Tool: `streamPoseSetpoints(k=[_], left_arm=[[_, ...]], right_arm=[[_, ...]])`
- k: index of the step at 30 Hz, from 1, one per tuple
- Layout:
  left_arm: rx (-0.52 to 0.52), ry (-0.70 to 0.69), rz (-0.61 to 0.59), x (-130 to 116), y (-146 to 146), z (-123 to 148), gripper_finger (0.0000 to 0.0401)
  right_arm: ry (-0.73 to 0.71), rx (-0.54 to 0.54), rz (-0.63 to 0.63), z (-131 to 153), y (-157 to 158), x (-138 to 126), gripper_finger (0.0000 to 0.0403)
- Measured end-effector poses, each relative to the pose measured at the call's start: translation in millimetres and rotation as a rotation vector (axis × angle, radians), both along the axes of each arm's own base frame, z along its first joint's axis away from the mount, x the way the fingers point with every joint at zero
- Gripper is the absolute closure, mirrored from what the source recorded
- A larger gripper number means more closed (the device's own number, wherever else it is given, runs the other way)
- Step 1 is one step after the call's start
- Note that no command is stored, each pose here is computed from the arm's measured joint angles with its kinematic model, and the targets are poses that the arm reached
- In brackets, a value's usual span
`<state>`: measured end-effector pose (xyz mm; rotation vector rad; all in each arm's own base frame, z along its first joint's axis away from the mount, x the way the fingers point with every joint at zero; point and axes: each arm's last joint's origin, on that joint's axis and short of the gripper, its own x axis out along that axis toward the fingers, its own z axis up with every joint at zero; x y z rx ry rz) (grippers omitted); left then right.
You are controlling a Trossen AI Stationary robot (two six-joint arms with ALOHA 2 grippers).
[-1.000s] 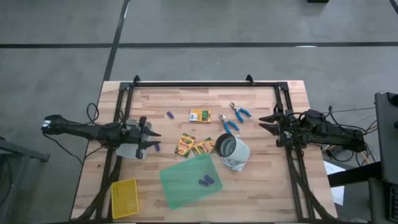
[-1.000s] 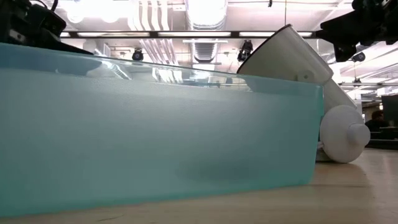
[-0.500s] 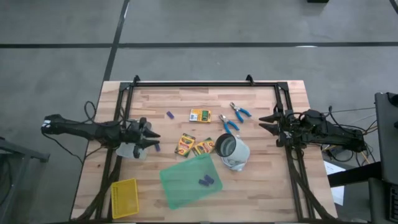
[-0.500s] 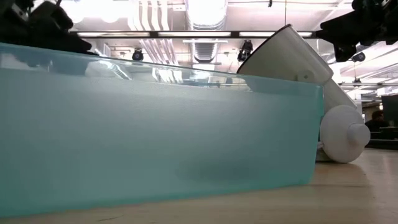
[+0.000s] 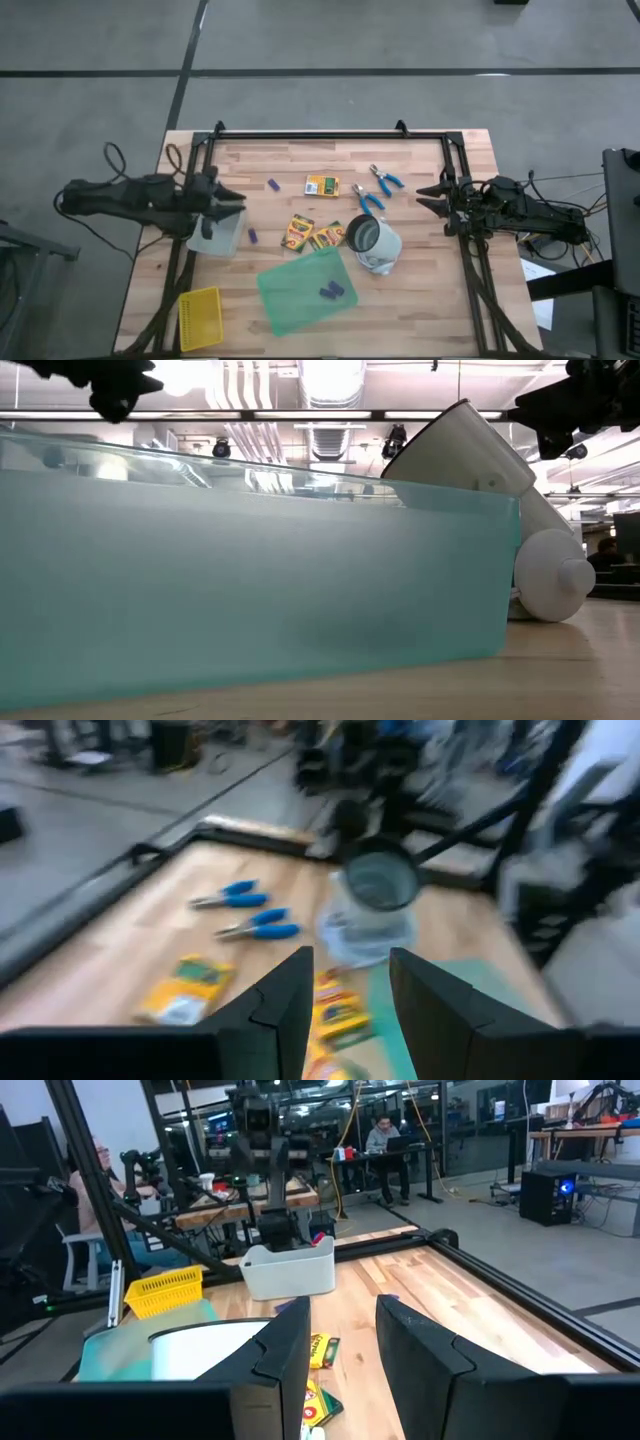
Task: Pick & Place School Supplies
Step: Put the blue eraser into the green bin
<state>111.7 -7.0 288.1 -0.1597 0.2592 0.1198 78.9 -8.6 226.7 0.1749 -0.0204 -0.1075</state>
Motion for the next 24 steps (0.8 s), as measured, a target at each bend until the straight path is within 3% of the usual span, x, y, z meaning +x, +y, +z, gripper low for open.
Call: streamPoseSetpoints(k=[6, 11, 17, 24], left_arm=[[0.075, 0.166, 0.086, 17.1, 11.1, 20.7, 0.0262], [0.189, 0.341, 0.054, 34.5, 25.2, 15.4, 0.0262], [0.082, 0.412, -0.035, 44.4, 49.7, 2.1, 0.0262], [-0.035, 0.365, -0.067, 37.8, 90.6, -2.3, 0.0262]], right_arm=[[0.000, 0.000, 0.000, 0.0, 0.0, 0.0, 0.0289], [0.000, 0.000, 0.000, 0.0, 0.0, 0.0, 0.0289], [0.000, 0.000, 0.000, 0.0, 0.0, 0.0, 0.0289], [0.000, 0.000, 0.000, 0.0, 0.0, 0.0, 0.0289]])
